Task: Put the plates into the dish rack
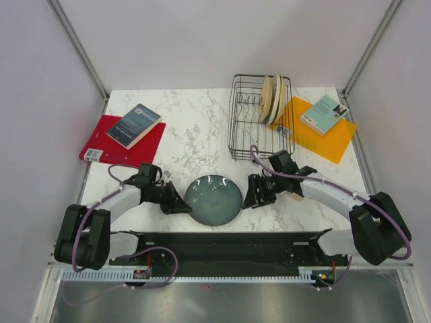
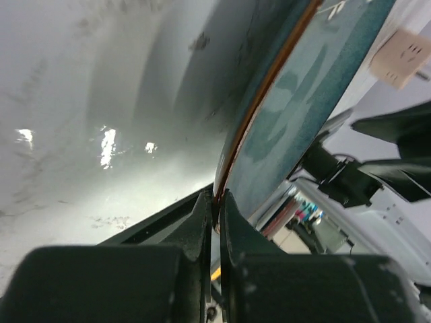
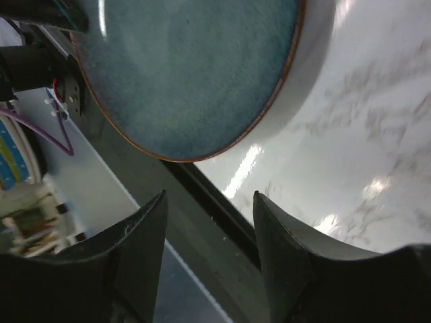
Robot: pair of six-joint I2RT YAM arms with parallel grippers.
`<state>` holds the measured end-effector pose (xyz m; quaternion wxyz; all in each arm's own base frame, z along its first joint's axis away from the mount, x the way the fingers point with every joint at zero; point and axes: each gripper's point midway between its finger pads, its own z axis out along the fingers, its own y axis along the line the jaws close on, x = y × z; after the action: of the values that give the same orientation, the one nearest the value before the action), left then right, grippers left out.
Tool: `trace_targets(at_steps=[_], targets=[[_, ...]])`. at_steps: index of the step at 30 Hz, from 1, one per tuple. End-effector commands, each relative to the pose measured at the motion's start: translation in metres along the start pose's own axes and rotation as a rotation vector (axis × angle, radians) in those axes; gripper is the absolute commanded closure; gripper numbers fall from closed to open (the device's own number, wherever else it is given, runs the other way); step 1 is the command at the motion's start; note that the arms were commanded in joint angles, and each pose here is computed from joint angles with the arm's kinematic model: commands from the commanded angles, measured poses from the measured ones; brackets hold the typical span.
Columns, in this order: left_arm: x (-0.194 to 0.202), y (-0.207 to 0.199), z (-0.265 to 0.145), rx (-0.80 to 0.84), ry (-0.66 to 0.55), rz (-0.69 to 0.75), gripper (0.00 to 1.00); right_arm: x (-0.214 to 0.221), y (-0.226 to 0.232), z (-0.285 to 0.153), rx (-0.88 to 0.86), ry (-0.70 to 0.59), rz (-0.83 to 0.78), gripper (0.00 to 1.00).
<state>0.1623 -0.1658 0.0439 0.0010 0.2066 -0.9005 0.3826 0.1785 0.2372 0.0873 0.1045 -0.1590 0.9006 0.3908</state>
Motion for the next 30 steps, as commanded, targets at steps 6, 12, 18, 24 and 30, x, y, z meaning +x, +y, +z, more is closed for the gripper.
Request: trace_targets(at_steps=[6, 12, 18, 24, 30], targets=[[0.036, 0.024, 0.016, -0.09, 0.174, -0.002, 0.98, -0.004, 0.002, 0.017, -0.181, -0.155, 0.358, 0.41], [0.026, 0.028, 0.023, -0.107, 0.159, 0.039, 0.98, -0.009, -0.024, 0.035, -0.14, -0.222, 0.475, 0.39], [0.02, 0.023, 0.027, -0.084, 0.162, 0.054, 0.98, -0.004, -0.033, 0.06, -0.128, -0.16, 0.489, 0.39], [0.021, 0.015, 0.029, -0.05, 0.204, 0.041, 0.98, -0.012, -0.017, 0.077, -0.175, -0.182, 0.465, 0.4], [0.019, 0.01, 0.03, -0.035, 0.201, 0.048, 0.98, -0.018, -0.005, 0.076, -0.185, -0.17, 0.398, 0.64]])
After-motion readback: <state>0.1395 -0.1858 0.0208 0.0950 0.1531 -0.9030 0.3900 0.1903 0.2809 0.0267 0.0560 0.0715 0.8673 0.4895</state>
